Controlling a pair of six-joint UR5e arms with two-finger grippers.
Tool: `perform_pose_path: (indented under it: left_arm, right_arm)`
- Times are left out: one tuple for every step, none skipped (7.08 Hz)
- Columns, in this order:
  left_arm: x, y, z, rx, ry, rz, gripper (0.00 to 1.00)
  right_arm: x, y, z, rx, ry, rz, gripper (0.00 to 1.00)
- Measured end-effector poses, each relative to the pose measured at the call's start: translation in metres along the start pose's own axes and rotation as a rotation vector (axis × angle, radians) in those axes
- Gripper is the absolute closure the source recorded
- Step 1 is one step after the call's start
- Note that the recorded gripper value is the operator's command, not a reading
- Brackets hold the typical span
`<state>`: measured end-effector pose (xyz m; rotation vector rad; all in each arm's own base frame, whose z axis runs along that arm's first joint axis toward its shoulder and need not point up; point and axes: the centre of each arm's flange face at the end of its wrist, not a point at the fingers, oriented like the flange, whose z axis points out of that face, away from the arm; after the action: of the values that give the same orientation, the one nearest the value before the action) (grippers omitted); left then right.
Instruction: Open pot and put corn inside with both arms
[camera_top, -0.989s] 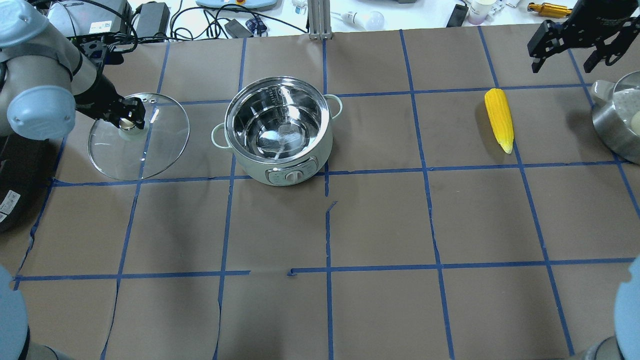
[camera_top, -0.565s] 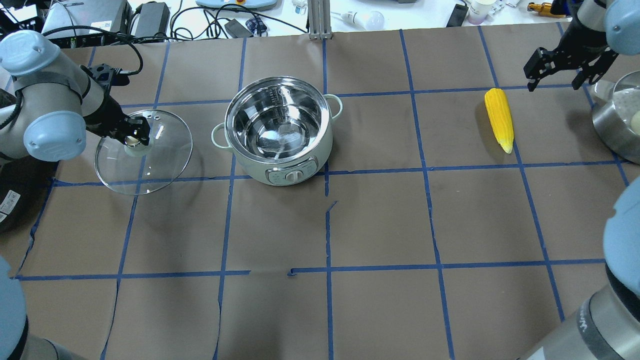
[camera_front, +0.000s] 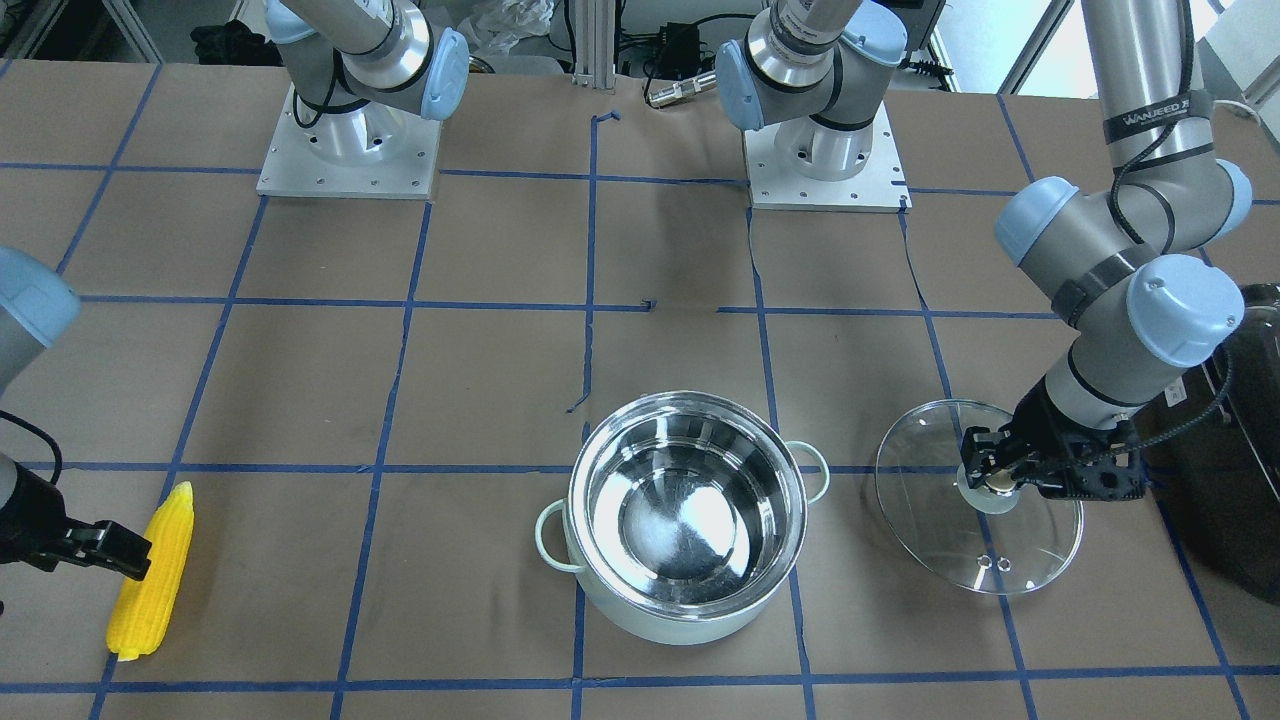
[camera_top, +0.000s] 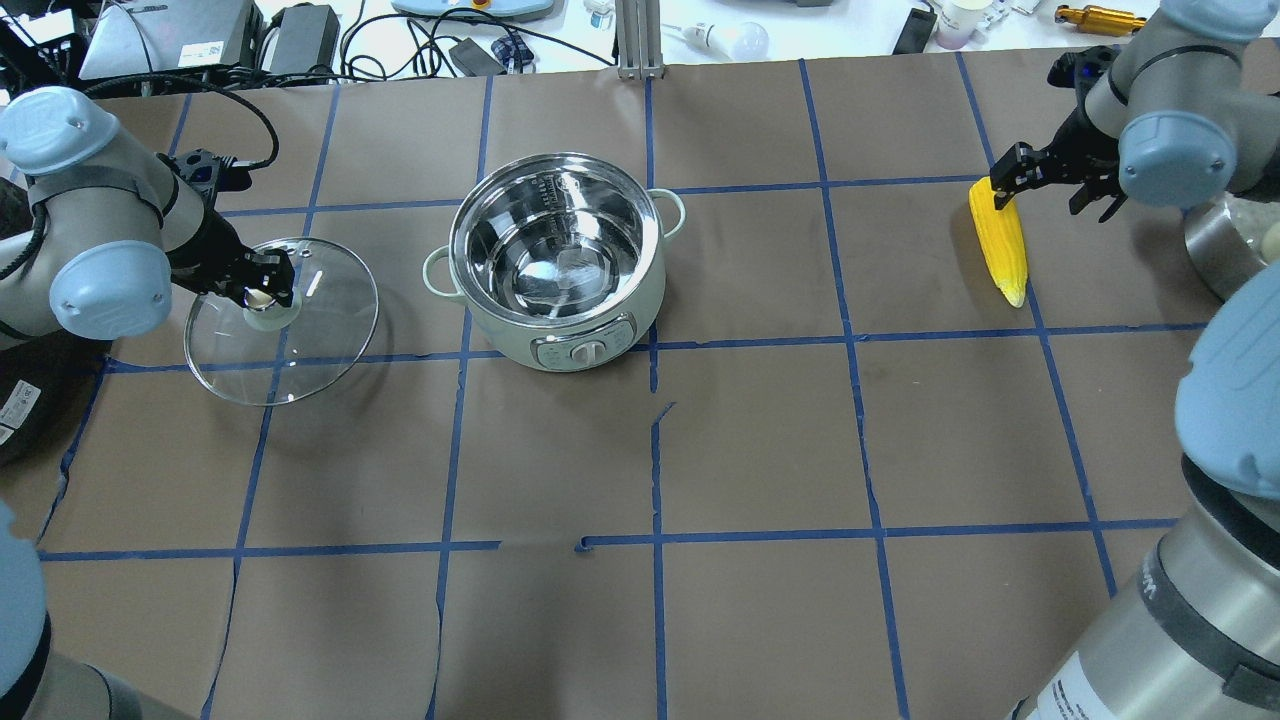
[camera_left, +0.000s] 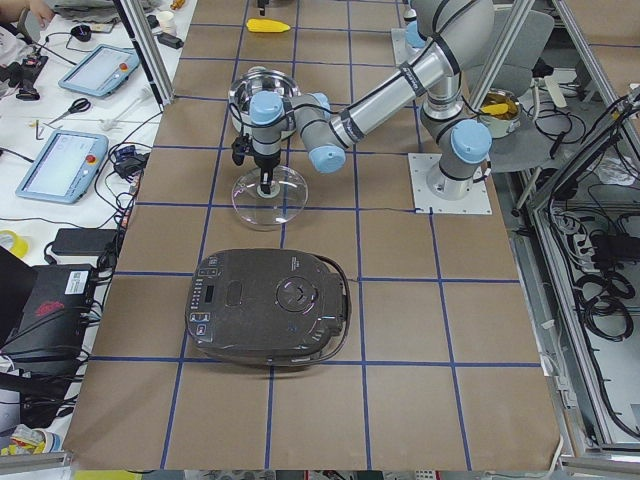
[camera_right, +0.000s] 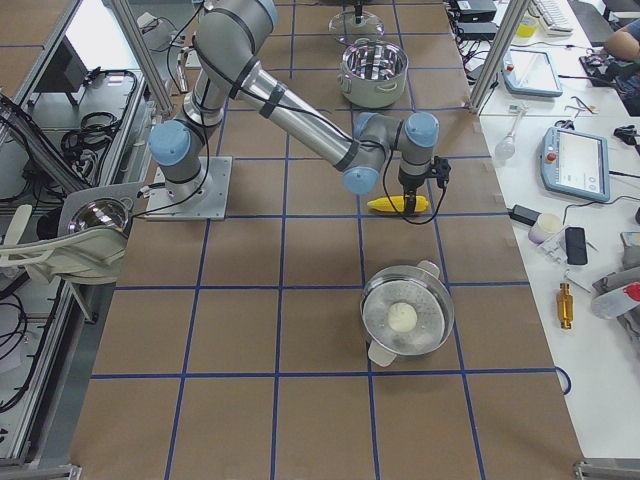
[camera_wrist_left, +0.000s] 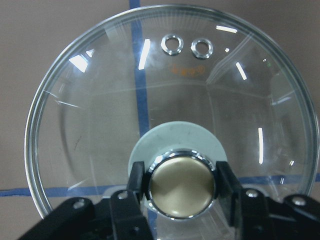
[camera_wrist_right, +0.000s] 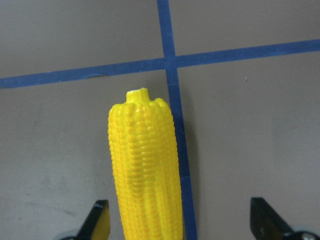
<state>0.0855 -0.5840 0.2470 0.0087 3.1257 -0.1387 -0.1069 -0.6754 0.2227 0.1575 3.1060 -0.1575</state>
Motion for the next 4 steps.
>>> perform_pose_path:
  left_arm:
    - [-0.005,0.000,0.004,-0.005,0.002,-0.009,0.76]
    - [-0.014,0.002,0.009,-0.011,0.006,-0.022,0.76]
    - [-0.024,0.004,0.013,-0.017,0.009,-0.034,0.74]
    - [-0.028,0.005,0.016,-0.021,0.011,-0.042,0.71]
  right_arm:
    - [-0.007,0.005,0.016,0.002,-0.005,-0.010,0.24]
    - [-0.013,0.007,0.025,0.014,-0.007,-0.023,0.63]
    - [-0.016,0.008,0.028,0.020,-0.008,-0.031,0.82]
    - [-0.017,0.009,0.029,0.023,-0.008,-0.037,0.89]
